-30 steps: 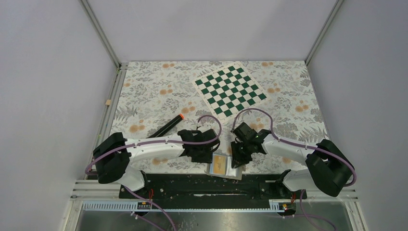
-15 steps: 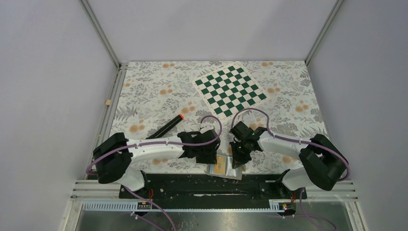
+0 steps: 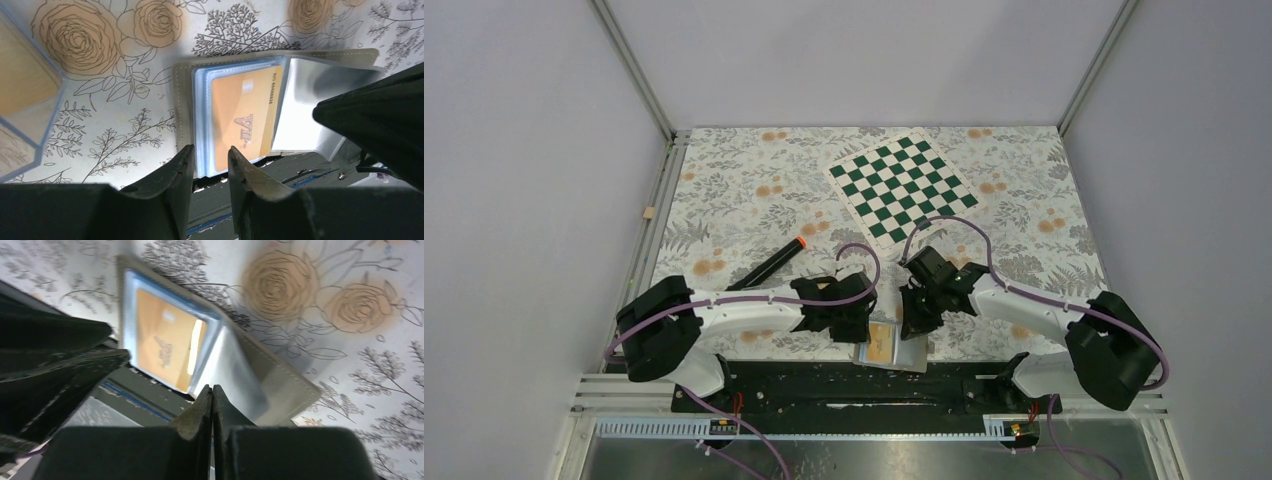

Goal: Put the credit cards into the card holder
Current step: Insert the credit card into the card holder.

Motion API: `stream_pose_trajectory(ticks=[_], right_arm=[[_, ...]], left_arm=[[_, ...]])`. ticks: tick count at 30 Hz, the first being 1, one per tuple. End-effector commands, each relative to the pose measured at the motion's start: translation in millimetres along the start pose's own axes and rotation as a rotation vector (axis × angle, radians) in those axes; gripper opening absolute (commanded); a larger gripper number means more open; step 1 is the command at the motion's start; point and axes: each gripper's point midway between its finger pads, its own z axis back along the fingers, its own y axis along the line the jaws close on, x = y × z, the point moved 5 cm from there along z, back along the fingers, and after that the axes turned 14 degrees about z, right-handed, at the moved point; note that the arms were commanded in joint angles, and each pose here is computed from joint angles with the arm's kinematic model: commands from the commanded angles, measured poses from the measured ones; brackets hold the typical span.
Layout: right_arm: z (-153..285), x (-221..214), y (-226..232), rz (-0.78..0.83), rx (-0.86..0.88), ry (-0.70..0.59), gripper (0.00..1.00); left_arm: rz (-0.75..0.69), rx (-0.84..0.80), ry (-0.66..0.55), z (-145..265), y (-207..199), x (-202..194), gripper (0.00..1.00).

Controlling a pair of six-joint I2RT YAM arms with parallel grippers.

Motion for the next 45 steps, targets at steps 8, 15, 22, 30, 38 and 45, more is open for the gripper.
stream_pose_trajectory(ticks=[8,15,22,30,38,45], right_arm=[[-13,10,24,-0.043,0.197,-0.052,0.00],[-32,1,14,-0.066,0.166,0.002,0.00],[-43,-12,5,-0.093,0.128,0.049,0.00],[-41,-11,4,-0.092,0.118,0.053,0.00],[-18,-1,11,-0.063,0.116,-0.015,0.00],[15,0,9,-0.052,0.052,-0.118,0.03]], left_arm=[[0.031,-0.124,-0.013,0,-22,6,0.33],[0.033,-0.088,0.019,-9,-12,4,0.35],[0.031,-0.112,0.062,-14,-12,-1,0.36],[0.010,-0.182,0.036,0,-26,3,0.25],[0.015,-0.142,0.013,8,-30,7,0.00],[0.010,-0.050,-0.010,14,-35,13,0.01]])
